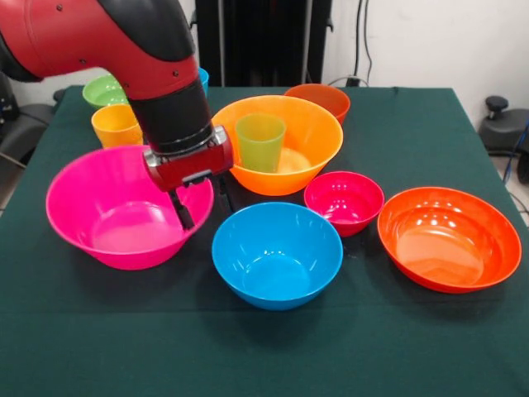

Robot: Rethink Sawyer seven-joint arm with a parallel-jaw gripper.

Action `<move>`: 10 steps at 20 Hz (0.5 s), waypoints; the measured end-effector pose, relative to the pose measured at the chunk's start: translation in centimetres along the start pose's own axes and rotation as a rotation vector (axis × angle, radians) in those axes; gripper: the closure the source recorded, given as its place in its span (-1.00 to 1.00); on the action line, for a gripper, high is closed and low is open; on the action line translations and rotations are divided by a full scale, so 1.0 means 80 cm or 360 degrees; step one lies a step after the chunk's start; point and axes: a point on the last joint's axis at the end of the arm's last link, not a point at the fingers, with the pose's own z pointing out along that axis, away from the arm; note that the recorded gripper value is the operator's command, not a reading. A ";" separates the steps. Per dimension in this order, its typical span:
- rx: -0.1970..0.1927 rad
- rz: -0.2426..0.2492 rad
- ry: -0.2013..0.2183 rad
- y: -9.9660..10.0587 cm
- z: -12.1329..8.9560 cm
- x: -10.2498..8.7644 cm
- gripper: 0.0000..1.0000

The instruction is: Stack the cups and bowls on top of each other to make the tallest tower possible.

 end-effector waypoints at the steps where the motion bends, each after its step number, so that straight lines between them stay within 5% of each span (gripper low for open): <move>1: 0.0001 0.0010 0.0012 -0.003 -0.010 -0.002 -1.00; 10: 0.0049 0.0092 0.0076 -0.030 -0.120 -0.016 -1.00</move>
